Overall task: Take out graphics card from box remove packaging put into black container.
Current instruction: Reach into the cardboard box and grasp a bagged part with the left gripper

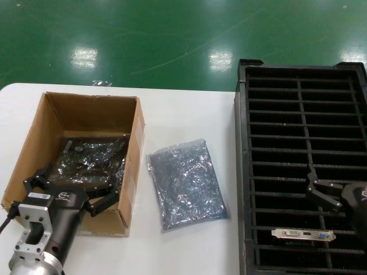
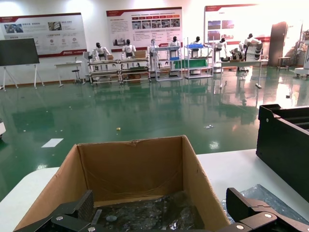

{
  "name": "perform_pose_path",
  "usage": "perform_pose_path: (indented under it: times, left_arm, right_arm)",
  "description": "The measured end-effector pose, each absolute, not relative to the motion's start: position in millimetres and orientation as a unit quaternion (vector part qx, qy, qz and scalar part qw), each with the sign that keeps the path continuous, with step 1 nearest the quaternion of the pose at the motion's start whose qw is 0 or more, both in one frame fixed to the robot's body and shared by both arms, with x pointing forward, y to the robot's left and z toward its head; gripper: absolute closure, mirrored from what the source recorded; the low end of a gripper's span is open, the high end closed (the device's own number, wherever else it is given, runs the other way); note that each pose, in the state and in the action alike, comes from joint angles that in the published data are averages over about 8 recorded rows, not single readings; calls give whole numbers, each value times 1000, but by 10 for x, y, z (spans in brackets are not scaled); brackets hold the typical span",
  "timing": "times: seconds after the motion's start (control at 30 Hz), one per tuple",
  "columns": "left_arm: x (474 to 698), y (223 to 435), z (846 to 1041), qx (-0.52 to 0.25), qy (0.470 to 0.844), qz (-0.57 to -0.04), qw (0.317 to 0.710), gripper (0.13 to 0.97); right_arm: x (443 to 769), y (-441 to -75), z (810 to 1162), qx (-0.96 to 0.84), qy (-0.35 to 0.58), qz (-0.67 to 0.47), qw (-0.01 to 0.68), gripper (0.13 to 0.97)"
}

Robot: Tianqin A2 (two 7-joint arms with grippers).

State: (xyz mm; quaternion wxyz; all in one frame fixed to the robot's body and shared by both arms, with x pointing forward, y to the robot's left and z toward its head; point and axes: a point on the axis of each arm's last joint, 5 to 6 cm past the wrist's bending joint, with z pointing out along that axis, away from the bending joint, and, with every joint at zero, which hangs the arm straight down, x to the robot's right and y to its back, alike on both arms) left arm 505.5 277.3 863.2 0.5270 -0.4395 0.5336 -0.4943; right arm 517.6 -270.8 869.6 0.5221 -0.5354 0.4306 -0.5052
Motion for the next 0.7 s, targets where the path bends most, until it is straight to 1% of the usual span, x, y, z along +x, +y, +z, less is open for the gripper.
perform_pose_path:
  times: [0.47,0.6,0.7]
  left_arm:
    - [5060,2782,8657,-437,532,-495,529,132]
    - [5091,2835,8764,-417,537,-494,542,132]
    - [5156,2930,8921,-375,555,-481,565,132]
  right_arm:
    - [5176,-2708,8696,-535,431,-505,522,130]
    - [5176,-2708,8696,-535,431,-505,522,130]
    - [5176,-2708,8696,-535,431,-505,522,130]
